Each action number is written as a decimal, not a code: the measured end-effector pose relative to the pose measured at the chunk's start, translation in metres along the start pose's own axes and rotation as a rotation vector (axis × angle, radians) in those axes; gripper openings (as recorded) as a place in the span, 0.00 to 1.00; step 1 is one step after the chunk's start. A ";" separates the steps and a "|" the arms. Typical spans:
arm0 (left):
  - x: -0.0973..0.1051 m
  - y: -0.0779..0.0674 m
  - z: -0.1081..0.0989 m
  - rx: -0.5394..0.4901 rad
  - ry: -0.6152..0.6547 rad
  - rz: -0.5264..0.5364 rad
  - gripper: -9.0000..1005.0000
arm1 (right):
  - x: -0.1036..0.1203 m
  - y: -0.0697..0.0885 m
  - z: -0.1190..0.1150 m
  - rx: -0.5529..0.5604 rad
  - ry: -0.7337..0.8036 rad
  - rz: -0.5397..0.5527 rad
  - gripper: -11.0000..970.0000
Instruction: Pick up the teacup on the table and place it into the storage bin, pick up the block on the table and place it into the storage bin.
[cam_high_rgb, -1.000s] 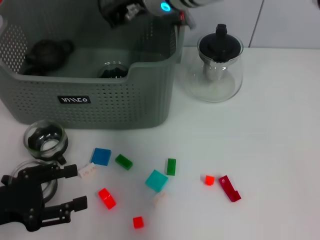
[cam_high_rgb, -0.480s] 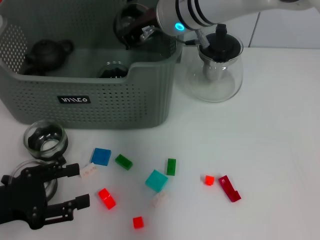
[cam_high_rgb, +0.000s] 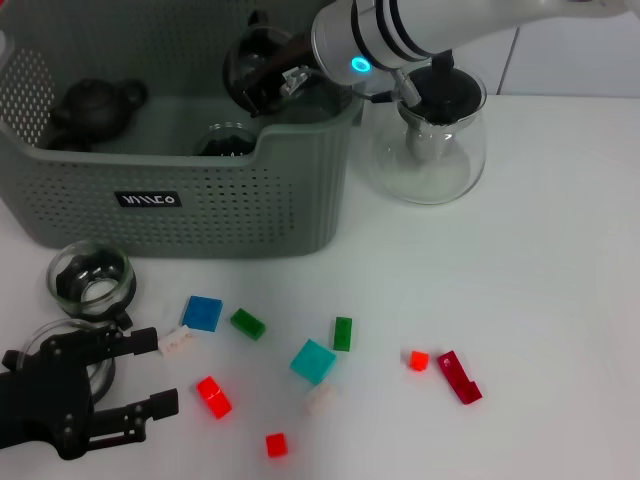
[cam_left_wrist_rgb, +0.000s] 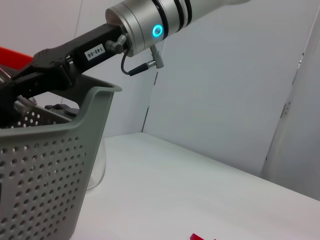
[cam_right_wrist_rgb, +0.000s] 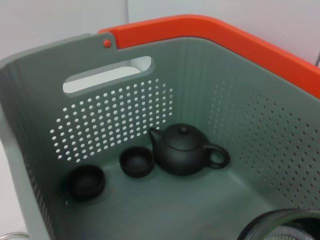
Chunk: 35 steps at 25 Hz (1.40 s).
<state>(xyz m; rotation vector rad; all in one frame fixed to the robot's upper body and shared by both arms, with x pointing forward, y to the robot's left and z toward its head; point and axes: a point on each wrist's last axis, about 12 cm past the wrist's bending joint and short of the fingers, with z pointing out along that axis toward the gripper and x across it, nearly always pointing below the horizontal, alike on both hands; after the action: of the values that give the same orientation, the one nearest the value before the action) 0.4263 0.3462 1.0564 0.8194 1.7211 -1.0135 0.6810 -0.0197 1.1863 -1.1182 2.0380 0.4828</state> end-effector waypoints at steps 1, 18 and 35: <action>0.000 0.000 0.000 0.000 0.000 0.000 0.79 | 0.000 0.000 0.000 0.000 0.001 0.005 0.07; -0.001 0.001 -0.001 -0.010 -0.011 0.002 0.79 | 0.000 -0.008 -0.018 -0.039 -0.093 0.099 0.32; -0.008 0.005 0.003 -0.003 -0.033 0.015 0.79 | 0.212 0.014 -0.184 -0.316 -0.769 -0.059 0.61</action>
<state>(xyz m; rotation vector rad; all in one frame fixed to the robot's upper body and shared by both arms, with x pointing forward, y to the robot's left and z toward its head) 0.4348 0.3452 1.0619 0.8085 1.6853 -1.0089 0.5181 -0.2450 1.1438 -0.9576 1.2782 1.0458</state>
